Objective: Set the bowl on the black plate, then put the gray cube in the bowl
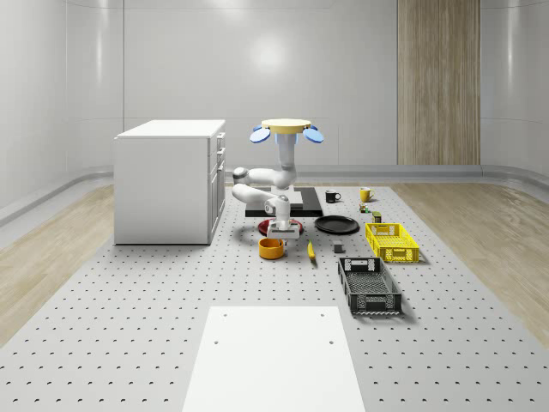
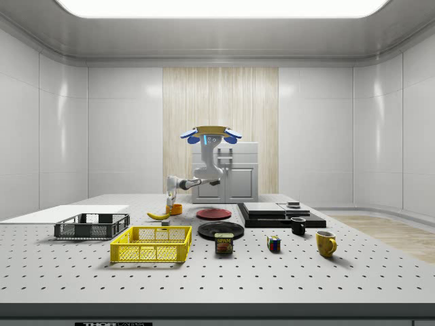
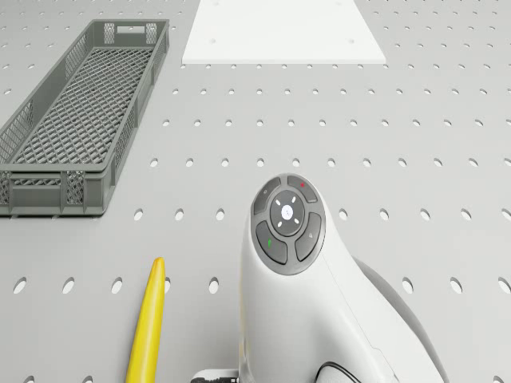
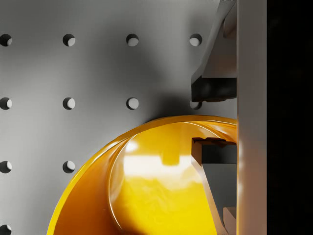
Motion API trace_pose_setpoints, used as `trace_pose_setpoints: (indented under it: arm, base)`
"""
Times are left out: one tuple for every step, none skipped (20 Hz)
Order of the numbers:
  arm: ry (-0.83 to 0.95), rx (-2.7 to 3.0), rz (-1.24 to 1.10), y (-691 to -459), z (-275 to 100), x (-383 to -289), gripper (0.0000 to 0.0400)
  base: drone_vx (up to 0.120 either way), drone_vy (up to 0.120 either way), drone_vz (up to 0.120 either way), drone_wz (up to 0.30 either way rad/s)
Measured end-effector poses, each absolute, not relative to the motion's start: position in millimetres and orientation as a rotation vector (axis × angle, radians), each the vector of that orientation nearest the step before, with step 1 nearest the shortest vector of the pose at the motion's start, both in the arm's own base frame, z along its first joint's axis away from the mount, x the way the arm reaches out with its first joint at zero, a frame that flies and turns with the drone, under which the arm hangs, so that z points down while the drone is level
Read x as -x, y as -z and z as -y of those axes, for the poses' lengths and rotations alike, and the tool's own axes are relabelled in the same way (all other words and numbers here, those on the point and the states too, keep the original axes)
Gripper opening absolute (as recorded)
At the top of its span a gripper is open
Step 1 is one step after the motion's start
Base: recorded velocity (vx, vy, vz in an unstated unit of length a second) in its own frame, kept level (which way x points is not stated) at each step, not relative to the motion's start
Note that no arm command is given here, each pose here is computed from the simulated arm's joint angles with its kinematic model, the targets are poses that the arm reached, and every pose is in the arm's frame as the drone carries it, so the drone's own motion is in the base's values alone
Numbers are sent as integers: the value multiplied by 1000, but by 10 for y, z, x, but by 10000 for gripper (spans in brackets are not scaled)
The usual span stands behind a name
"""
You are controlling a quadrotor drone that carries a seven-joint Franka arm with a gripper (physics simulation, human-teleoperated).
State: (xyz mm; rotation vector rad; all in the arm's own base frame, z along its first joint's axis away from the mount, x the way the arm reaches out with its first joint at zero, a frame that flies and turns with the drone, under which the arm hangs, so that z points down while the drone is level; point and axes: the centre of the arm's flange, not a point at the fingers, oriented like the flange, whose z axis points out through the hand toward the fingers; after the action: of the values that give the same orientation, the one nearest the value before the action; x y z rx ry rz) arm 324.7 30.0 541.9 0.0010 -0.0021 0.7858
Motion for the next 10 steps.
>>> trace_pose_setpoints:
  arm:
    - [-786,-1,2,-5389,-300,-3247,103]
    - [-786,-1,2,-5355,-300,-3247,102]
    - [-786,-1,2,-5317,-300,-3247,102]
    - [-786,-1,2,-5277,-300,-3247,101]
    - [-786,-1,2,-5238,-300,-3247,101]
    - [-786,-1,2,-5205,-300,-3247,101]
    - [-786,-1,2,-5177,-300,-3247,101]
    - [-786,-1,2,-5153,-300,-3247,101]
    - [-786,-1,2,-5133,-300,-3247,100]
    - [-786,-1,2,-5116,-300,-3247,100]
  base:
    - [0,0,0,0]
    - [0,0,40,0]
    - [0,0,120,0]
    - [0,0,120,0]
    - [0,0,120,0]
    - [0,0,120,0]
    - [0,0,120,0]
    - [0,80,120,0]
    - [-120,120,120,0]
    - [-120,120,120,0]
